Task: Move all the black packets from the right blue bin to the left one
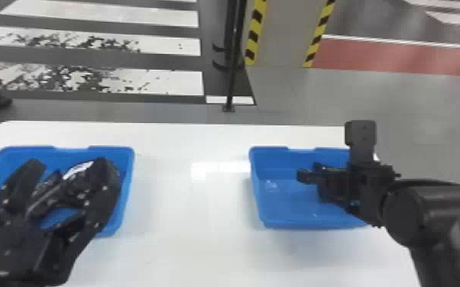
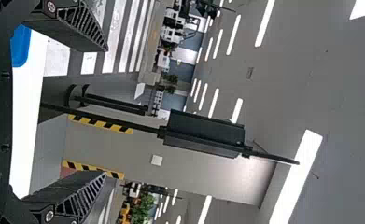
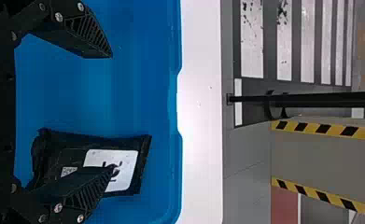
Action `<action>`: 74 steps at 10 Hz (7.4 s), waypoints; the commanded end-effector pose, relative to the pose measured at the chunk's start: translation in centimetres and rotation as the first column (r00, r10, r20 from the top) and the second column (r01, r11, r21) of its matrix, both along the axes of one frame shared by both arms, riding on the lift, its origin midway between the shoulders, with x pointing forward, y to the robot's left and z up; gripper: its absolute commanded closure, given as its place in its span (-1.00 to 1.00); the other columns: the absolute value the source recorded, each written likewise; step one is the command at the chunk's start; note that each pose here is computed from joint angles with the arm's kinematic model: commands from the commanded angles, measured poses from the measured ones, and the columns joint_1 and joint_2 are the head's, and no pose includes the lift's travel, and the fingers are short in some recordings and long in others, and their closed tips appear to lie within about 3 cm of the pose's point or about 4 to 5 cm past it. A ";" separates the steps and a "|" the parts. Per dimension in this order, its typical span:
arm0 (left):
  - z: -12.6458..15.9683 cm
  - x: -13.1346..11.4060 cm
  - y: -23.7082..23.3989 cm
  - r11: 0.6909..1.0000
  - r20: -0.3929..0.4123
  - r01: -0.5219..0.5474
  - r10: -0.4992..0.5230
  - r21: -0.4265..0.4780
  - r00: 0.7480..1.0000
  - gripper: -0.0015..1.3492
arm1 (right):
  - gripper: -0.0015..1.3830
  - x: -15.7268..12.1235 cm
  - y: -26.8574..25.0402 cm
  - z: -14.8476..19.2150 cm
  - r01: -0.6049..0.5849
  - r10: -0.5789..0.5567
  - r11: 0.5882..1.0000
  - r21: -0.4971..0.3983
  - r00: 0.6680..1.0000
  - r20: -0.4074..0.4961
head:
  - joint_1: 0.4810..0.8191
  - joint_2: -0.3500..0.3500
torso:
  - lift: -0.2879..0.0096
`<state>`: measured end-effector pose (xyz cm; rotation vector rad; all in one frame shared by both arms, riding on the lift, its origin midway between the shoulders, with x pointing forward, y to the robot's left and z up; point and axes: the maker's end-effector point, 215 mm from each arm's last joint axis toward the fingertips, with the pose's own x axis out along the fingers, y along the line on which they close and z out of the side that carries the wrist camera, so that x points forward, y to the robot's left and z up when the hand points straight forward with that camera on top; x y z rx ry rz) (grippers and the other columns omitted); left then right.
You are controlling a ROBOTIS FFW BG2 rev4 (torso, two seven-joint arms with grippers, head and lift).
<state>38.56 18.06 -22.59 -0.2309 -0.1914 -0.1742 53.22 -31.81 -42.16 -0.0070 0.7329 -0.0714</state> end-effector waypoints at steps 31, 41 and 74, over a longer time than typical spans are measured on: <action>-2.4 2.3 -0.6 0.998 -0.016 0.043 -0.043 -0.048 0.999 -0.85 | 0.66 -2.9 22.9 9.0 -0.575 0.230 0.634 0.518 0.779 0.584 | 0.27 0.03 | -0.01; -4.8 4.4 -4.3 0.983 -0.125 0.178 -0.183 -0.054 0.975 -0.85 | 0.66 -14.1 38.9 10.9 -0.747 0.427 0.315 0.586 0.662 0.615 | 0.27 0.69 | -0.01; -5.2 -0.1 4.2 0.962 -0.129 -0.177 0.207 0.210 0.970 -0.85 | -0.63 -14.7 8.6 13.2 -0.240 0.094 0.957 0.164 0.789 0.607 | 0.27 -0.05 | -0.01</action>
